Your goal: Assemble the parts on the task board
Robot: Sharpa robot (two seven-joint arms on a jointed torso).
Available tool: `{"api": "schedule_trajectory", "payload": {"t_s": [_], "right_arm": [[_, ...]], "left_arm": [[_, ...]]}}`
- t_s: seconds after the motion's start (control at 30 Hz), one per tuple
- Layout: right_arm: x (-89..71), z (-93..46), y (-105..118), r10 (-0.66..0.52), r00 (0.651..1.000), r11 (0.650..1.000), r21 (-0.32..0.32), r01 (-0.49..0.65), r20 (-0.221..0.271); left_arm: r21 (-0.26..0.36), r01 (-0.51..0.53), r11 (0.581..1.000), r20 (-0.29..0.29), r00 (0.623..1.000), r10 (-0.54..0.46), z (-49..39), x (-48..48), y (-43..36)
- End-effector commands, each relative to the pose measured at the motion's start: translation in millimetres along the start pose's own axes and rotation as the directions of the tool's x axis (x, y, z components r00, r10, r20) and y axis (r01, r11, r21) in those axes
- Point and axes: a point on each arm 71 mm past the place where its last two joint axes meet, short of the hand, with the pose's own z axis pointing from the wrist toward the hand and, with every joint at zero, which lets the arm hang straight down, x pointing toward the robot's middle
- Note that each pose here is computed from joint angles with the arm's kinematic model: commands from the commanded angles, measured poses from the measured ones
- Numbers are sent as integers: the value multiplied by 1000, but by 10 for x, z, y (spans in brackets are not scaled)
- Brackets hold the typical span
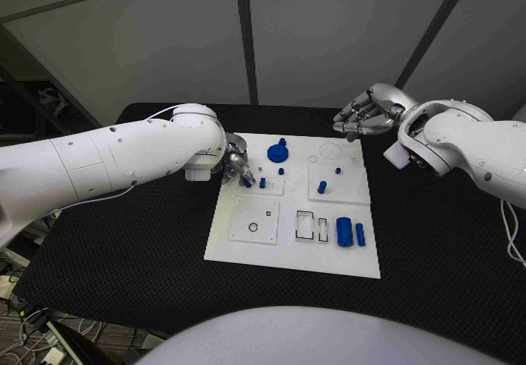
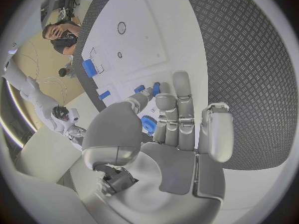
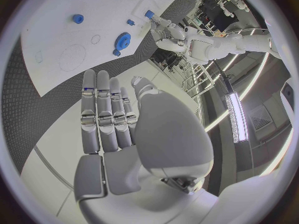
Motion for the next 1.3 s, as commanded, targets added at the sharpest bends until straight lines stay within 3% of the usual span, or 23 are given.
{"api": "schedule_trajectory", "payload": {"t_s": [0.03,0.53,1.03,1.3], "right_arm": [[-3,3,21,2,1000,1000,-11,-2,-2],[-3,4,20,2,1000,1000,-12,-2,-1],[-6,5,17,3,1000,1000,-11,-3,0],[-10,2,12,3,1000,1000,-11,-3,0]], "left_arm": [[-6,-14,1000,-6,1000,14,-1,-2,-3],[-1,-11,1000,3,1000,11,5,-7,-36],[-8,-8,1000,5,1000,8,14,-18,-10],[-3,20,1000,52,998,-20,-22,-72,15]]}}
